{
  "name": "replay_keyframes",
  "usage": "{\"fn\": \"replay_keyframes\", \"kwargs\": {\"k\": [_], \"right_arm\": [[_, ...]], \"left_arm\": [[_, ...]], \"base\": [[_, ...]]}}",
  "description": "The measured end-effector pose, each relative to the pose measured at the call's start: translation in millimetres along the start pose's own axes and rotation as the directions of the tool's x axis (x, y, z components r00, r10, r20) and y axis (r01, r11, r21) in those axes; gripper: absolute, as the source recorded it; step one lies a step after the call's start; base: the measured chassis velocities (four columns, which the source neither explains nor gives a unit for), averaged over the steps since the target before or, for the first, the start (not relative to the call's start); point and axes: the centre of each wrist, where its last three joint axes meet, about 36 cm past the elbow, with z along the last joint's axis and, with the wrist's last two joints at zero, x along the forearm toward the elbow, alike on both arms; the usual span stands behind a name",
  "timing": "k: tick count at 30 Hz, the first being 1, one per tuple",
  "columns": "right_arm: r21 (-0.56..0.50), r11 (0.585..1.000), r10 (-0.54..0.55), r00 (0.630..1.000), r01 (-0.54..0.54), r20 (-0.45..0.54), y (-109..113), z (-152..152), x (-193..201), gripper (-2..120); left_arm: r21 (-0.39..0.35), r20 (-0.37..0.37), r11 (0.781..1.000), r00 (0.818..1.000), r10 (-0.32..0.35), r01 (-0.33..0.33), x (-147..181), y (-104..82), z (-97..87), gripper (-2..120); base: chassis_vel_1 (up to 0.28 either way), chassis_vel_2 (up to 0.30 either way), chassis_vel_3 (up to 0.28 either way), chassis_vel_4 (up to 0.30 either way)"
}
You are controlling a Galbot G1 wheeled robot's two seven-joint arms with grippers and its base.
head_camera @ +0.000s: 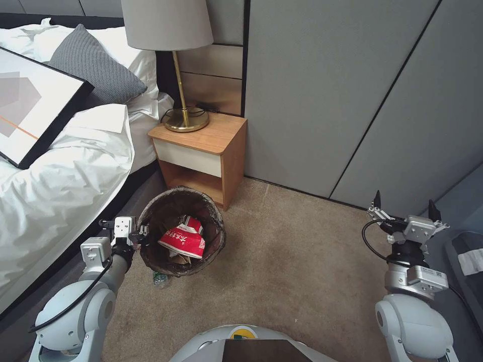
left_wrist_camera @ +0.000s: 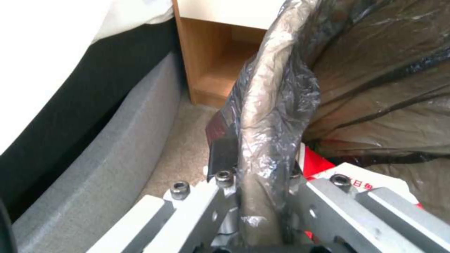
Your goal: Pick up the trash bin, then pick up the garbage from the floor and place it into the trash bin.
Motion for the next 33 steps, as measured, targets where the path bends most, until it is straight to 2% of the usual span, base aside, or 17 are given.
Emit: {"fn": "replay_keyframes", "kwargs": {"k": [6, 16, 33], "right_arm": [[-0.01, 1.0, -0.028, 0.999, 0.029, 0.023, 9.7, -3.2, -8.0, 100], [-0.024, 0.998, -0.064, 0.998, 0.064, -0.006, 23.5, -0.6, -10.7, 100], [-0.021, 0.997, -0.075, 0.997, 0.075, -0.015, 26.1, 3.4, -12.1, 100]], "left_arm": [[0.001, 0.009, 1.0, 1.0, -0.004, 0.004, 0.0, 1.3, -2.2, 0], [0.01, 0.021, 1.0, 1.0, -0.006, 0.005, -0.2, 3.7, -5.0, 0], [0.011, 0.017, 1.0, 1.0, -0.006, 0.006, 0.1, 4.6, -4.1, 0]], "base": [[0.0, 0.0, 0.0, 0.0], [0.003, 0.006, 0.004, 0.004], [0.083, 0.082, 0.075, 0.082]]}}
